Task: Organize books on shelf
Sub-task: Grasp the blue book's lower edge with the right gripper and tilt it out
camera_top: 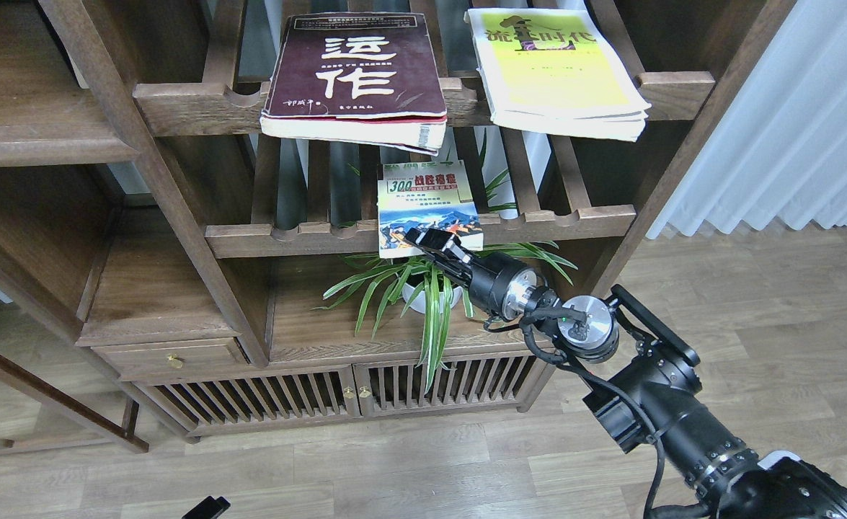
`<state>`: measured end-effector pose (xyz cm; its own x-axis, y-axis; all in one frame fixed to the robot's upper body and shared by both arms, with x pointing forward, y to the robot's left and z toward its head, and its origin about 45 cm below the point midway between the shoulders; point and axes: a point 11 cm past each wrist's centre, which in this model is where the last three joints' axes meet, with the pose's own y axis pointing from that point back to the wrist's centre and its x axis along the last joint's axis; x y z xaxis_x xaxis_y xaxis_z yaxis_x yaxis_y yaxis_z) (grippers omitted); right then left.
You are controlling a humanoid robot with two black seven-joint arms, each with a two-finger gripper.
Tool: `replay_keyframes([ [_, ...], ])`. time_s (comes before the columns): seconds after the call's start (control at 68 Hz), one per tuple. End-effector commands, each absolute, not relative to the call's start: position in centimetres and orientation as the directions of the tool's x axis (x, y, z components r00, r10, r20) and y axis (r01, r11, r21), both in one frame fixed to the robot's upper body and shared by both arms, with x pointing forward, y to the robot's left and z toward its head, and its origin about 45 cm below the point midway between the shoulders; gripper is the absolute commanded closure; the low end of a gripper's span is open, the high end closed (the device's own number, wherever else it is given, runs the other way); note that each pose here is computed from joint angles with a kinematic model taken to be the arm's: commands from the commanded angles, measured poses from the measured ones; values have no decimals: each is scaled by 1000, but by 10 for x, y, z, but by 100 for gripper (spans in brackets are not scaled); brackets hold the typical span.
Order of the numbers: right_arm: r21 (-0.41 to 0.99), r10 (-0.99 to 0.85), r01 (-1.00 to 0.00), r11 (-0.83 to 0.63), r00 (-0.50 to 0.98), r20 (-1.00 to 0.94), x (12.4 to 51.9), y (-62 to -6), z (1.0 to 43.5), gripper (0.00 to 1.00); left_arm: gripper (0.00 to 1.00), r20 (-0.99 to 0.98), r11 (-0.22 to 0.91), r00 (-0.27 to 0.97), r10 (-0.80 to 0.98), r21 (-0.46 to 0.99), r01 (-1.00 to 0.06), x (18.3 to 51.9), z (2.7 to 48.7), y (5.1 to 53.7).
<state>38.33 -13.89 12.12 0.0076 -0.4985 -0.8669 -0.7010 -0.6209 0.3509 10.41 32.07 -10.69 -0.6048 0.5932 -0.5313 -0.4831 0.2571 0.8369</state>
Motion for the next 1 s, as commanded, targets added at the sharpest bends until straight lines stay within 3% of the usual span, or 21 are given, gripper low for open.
replay_keyframes([
  [0.0,370,-522,-732,-573,-22,-853,393,-150,116,52,0,-532,257,-604,594,837,-484,105,-107,321],
  [0.132,377,-545,-761,-528,-37,-838,400,-157,114,32,0,-534,258,-602,593,835,-486,106,-106,321],
  [0.338,397,-569,-745,-535,-29,-822,396,-152,109,17,0,-534,259,-602,594,835,-485,106,-106,320],
  [0.441,412,-584,-742,-528,-34,-811,396,-154,106,15,0,-534,258,-602,593,835,-486,106,-106,321],
  [0.514,407,-588,-748,-524,-29,-809,402,-155,110,18,0,-534,258,-603,592,835,-486,107,-106,321],
  [0.603,383,-581,-760,-525,-8,-814,411,-154,122,32,0,-534,258,-603,592,835,-486,107,-106,321],
  [0.779,372,-581,-766,-525,3,-814,416,-153,128,42,0,-534,255,-604,592,835,-488,107,-106,322],
  [0.985,347,-572,-781,-520,16,-820,418,-153,132,71,0,-533,252,-604,593,835,-489,107,-106,323],
])
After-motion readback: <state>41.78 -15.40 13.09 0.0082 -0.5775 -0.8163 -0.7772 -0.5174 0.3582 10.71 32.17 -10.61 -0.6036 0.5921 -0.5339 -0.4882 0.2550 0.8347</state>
